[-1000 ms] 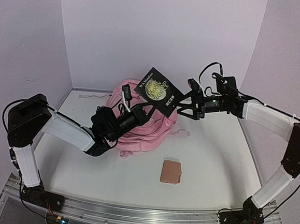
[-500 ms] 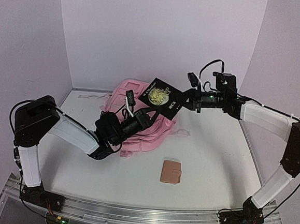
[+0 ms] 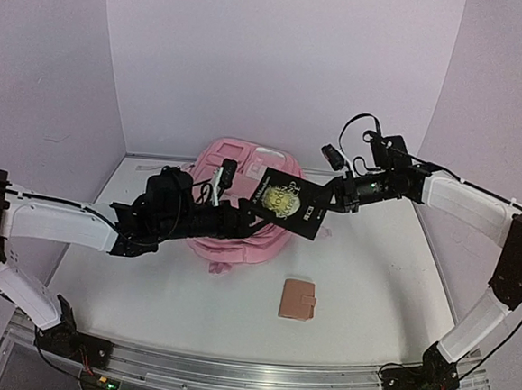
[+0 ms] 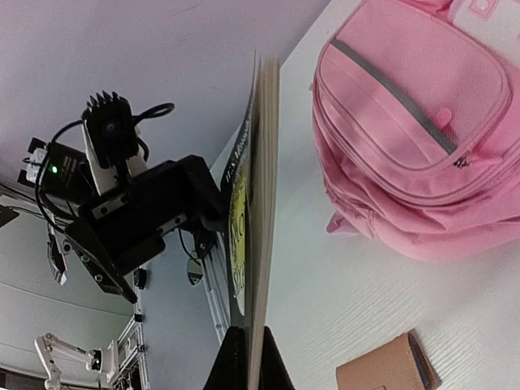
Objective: Pack the student bag
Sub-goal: Pick up the book from the center of the board.
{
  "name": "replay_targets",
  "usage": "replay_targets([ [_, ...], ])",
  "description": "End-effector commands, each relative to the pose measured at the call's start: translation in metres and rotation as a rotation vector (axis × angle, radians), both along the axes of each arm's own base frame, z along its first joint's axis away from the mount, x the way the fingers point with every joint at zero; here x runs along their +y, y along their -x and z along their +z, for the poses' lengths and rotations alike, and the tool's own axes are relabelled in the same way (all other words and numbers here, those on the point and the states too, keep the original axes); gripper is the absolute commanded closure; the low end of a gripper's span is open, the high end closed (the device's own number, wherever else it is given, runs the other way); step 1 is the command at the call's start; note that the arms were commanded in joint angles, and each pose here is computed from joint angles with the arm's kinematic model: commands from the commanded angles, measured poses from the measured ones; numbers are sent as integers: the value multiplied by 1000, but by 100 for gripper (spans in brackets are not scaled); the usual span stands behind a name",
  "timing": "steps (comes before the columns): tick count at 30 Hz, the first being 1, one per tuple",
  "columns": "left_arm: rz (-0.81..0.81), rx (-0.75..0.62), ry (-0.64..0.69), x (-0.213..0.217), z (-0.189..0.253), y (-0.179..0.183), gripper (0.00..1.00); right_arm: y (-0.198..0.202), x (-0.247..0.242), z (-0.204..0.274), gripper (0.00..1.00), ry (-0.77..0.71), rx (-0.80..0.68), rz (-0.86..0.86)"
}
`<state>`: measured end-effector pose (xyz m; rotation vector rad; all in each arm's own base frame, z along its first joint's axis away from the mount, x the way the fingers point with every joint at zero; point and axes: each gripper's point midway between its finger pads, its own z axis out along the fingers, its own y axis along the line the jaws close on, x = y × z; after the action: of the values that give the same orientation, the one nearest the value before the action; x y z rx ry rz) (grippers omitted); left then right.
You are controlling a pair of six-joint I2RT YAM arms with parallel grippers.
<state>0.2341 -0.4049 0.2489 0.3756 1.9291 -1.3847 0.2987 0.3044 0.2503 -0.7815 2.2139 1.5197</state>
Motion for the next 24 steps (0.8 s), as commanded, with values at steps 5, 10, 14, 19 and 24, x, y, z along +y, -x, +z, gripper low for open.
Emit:
replay_targets([
  [5,-26,104,-173,39,-27,13,9,54,-13,25,100,-20,-104,225],
  [10,-78,142,-74,45,-21,15,10,70,-13,19,100,-2,-93,283],
  [14,-205,130,-27,25,-16,25,20,78,-6,16,100,0,-81,324],
  [19,-332,103,62,8,-6,36,32,82,0,11,100,19,-77,354],
  [24,-396,83,113,0,-1,45,36,86,3,3,100,32,-53,379],
])
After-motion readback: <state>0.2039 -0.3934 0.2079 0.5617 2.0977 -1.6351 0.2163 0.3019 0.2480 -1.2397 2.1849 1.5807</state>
